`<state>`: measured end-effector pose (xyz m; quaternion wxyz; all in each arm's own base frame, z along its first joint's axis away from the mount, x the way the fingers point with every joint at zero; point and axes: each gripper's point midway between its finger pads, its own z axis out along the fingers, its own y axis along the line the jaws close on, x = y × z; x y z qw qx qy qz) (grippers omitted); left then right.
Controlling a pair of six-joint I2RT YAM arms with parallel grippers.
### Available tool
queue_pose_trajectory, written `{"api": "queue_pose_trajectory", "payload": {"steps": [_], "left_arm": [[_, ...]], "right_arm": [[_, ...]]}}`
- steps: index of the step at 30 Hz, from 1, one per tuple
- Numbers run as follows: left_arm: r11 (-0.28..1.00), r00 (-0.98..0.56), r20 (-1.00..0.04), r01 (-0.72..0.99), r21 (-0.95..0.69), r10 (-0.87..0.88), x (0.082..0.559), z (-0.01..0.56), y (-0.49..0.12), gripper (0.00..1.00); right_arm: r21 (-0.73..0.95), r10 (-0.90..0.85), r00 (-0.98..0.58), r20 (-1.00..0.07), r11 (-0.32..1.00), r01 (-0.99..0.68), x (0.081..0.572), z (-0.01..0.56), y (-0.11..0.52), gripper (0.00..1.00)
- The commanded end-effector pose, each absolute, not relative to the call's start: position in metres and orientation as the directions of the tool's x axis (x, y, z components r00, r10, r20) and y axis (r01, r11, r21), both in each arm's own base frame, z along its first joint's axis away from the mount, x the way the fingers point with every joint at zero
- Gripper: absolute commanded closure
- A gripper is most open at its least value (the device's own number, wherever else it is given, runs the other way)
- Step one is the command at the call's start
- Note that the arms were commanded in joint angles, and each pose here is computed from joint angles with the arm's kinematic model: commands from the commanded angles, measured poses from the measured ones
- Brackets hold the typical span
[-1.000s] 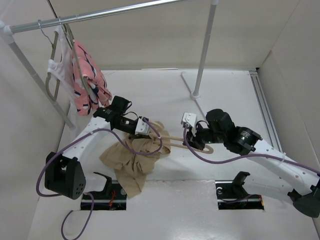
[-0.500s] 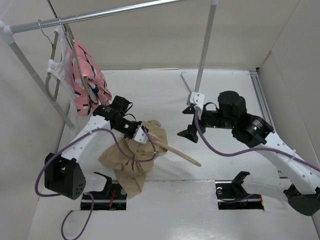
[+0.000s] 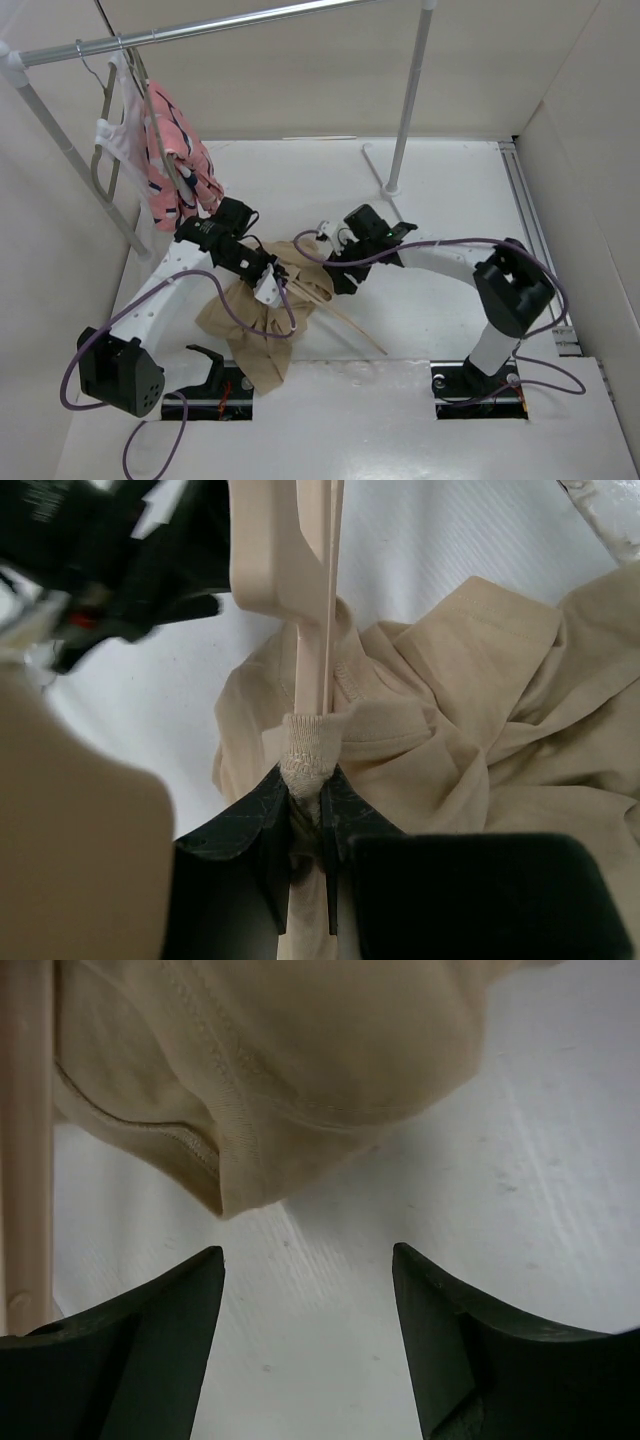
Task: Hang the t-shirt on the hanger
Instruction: Place tshirt on hanger
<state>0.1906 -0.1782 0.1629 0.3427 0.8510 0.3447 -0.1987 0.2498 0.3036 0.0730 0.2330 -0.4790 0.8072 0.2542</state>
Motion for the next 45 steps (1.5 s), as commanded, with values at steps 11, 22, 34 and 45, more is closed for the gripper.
{"api": "queue_pose_trajectory", "payload": {"steps": [11,22,34,45], "left_arm": [[-0.497,0.656,-0.601,0.748,0.439,0.457,0.181,0.165,-0.177,1.00],[-0.382,0.580,-0.668,0.813,0.440,0.465,0.193,0.186,-0.187,1.00],[-0.075,0.401,-0.687,0.889,0.452,0.606,0.247,0.195,-0.181,1.00],[0.239,0.187,-0.589,0.787,0.568,0.787,0.319,0.187,-0.140,1.00]], "right_arm": [[0.185,-0.580,-0.369,-0.726,0.353,-0.917,0.259,0.079,0.365,0.36],[0.169,-0.628,-0.433,-0.647,0.435,-0.884,0.268,0.042,0.355,0.62],[0.225,-0.353,-0.689,-0.633,0.768,-0.600,0.306,0.056,0.219,1.00],[0.144,-0.216,-0.771,-0.600,0.918,-0.369,0.302,0.099,0.102,1.00]]}}
